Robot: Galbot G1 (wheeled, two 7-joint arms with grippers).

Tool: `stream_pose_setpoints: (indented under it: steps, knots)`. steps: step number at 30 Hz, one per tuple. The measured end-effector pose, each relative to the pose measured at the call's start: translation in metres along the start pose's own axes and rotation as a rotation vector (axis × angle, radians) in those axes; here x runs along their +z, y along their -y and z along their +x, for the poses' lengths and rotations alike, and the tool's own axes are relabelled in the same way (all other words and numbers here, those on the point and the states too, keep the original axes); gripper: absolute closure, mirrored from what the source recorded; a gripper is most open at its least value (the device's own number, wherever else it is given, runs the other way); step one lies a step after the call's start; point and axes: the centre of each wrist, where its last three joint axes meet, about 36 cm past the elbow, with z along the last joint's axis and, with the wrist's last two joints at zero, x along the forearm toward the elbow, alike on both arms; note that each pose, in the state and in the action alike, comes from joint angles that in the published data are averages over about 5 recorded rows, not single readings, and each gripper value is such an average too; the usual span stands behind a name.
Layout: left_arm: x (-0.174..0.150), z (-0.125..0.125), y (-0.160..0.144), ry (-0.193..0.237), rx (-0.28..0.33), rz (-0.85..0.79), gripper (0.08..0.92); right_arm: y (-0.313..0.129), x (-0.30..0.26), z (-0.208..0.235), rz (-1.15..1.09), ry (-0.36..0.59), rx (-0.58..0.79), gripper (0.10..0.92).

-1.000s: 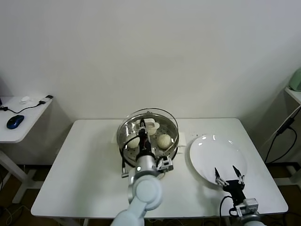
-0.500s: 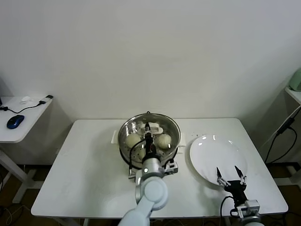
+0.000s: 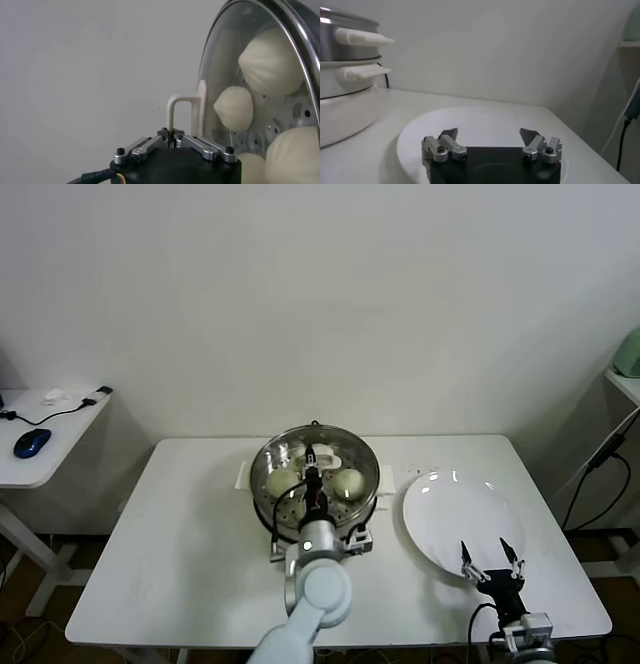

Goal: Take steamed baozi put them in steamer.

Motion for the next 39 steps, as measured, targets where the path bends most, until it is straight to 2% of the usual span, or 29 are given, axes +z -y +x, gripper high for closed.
stream_pose_setpoints:
  steps: [4, 15, 24, 27, 31, 39]
  knots:
    - [0.002, 0.002, 0.001, 0.000, 0.000, -0.003, 0.817, -0.002, 0.000, 0.000, 0.001, 0.002, -0.005, 0.200]
    - [0.008, 0.022, -0.015, 0.041, 0.012, 0.043, 0.501, -0.005, -0.006, -0.002, -0.004, 0.009, -0.008, 0.200]
    - [0.033, 0.048, -0.041, 0.083, 0.021, 0.192, 0.243, -0.005, -0.012, -0.006, -0.002, 0.026, -0.013, 0.200]
    - [0.051, 0.053, -0.047, 0.073, 0.034, 0.275, 0.189, -0.008, -0.013, -0.008, -0.003, 0.036, -0.016, 0.200]
    - [0.085, 0.053, -0.054, 0.060, 0.058, 0.420, 0.178, -0.010, -0.015, -0.011, -0.002, 0.058, -0.019, 0.200]
    - [0.184, 0.027, -0.051, 0.085, 0.062, 0.762, 0.177, -0.013, -0.015, -0.014, -0.017, 0.096, -0.012, 0.200]
